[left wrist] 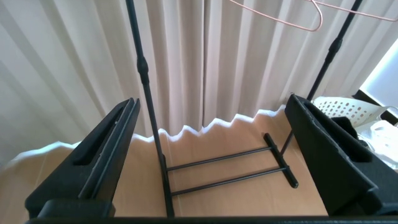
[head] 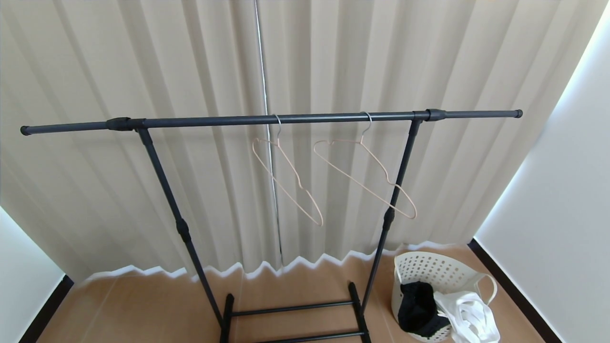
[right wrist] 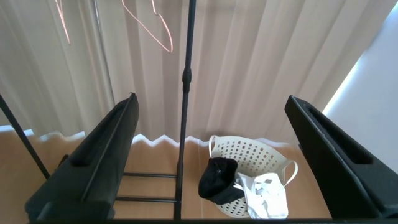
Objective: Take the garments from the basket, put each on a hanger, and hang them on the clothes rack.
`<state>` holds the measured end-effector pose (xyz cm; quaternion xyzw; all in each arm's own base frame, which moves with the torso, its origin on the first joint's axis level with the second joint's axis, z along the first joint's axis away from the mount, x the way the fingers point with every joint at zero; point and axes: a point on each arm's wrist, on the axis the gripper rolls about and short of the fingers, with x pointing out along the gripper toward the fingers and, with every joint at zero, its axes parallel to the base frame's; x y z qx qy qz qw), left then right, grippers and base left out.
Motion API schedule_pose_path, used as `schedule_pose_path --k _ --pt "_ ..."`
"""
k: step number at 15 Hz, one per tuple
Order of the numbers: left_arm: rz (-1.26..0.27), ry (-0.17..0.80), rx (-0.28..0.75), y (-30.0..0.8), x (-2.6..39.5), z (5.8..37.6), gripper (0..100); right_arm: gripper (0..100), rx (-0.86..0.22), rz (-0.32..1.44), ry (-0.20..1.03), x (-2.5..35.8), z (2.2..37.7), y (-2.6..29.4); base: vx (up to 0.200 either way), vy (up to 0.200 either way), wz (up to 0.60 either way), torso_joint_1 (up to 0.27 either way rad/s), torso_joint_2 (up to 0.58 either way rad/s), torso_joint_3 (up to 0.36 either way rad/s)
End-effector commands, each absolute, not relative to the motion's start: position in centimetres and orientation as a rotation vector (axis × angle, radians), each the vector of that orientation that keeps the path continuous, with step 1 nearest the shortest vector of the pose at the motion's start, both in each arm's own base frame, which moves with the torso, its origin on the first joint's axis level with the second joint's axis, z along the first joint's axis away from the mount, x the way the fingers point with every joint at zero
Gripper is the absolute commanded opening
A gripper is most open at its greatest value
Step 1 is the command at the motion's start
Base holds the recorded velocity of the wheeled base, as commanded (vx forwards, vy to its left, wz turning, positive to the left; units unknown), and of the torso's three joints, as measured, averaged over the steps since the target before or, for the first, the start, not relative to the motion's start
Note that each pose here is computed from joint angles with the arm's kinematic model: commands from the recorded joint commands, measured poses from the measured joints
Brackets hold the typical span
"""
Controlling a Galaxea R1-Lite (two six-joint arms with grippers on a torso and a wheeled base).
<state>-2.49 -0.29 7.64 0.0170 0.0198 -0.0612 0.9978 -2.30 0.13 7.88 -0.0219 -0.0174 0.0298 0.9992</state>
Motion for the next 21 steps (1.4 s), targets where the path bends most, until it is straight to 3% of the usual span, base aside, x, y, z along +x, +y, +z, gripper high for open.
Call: schedule_pose_path --k 1,21 --pt "-0.122 0.041 0.035 -0.29 -2.48 7.65 100 100 -0.044 0.061 -0.035 -2.29 7.89 0.13 0.000 0.000 0.00 -0.139 0.32 0.188" --pt "-0.123 0.041 0.032 -0.29 -2.48 7.65 100 100 -0.041 0.061 -0.035 -2.29 7.89 0.13 0.000 0.000 0.00 -0.170 0.41 0.236"
